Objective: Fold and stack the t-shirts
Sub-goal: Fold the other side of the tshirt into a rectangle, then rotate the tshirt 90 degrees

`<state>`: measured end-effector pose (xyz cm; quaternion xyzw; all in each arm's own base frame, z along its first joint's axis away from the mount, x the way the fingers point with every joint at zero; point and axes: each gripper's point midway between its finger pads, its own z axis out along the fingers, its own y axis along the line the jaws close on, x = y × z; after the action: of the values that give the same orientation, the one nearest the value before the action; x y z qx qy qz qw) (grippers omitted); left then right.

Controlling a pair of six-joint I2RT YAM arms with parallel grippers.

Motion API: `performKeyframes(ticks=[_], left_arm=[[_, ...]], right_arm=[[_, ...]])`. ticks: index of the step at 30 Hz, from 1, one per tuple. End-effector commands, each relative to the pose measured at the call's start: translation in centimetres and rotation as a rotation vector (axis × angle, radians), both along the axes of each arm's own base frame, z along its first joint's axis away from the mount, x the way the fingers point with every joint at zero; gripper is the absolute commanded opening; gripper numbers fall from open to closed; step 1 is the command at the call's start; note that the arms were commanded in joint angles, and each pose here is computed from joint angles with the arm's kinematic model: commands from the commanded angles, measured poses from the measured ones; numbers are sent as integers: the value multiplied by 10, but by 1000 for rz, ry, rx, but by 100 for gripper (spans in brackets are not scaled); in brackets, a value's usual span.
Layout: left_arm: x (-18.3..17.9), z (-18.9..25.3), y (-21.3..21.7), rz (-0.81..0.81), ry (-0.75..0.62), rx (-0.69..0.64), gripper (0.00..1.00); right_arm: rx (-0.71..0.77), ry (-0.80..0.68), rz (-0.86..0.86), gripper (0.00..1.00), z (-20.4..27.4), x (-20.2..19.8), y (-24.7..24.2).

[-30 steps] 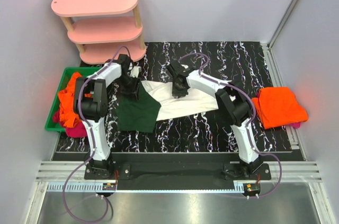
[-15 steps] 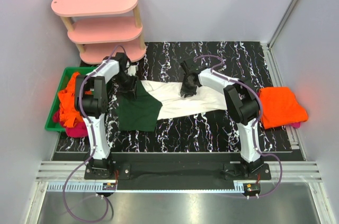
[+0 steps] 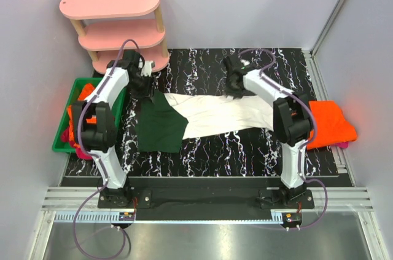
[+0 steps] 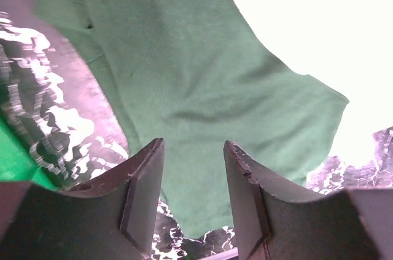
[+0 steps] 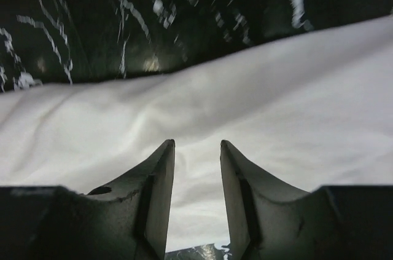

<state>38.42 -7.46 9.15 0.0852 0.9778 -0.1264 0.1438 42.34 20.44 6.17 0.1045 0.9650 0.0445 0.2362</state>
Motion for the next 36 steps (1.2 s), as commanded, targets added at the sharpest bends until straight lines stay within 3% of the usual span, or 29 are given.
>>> performKeyframes(ticks=[1,5,9,12,13,24,36], left_arm=[[-16,27,-4,-54,-82,29,49],[-50,24,-18,-148,-55,68,46],[-79,27,-24,-222,-56,118,38],[-90,39,-20,-227,-96,130,2],[-93,45,-19,-225,-112,129,0],[-153,25,-26,-312,69,63,0],[-177,-27,-45,-361,316,-18,0]], right_arm=[[-81,-82,-100,44,36,39,-62],[-93,-56,-154,43,22,54,-85],[-101,-55,-203,35,13,70,-101],[-104,-62,-208,29,9,82,-104],[-107,-53,-207,28,3,84,-104],[-118,-13,-203,25,-28,98,-106],[-149,48,-214,16,-54,84,-113]])
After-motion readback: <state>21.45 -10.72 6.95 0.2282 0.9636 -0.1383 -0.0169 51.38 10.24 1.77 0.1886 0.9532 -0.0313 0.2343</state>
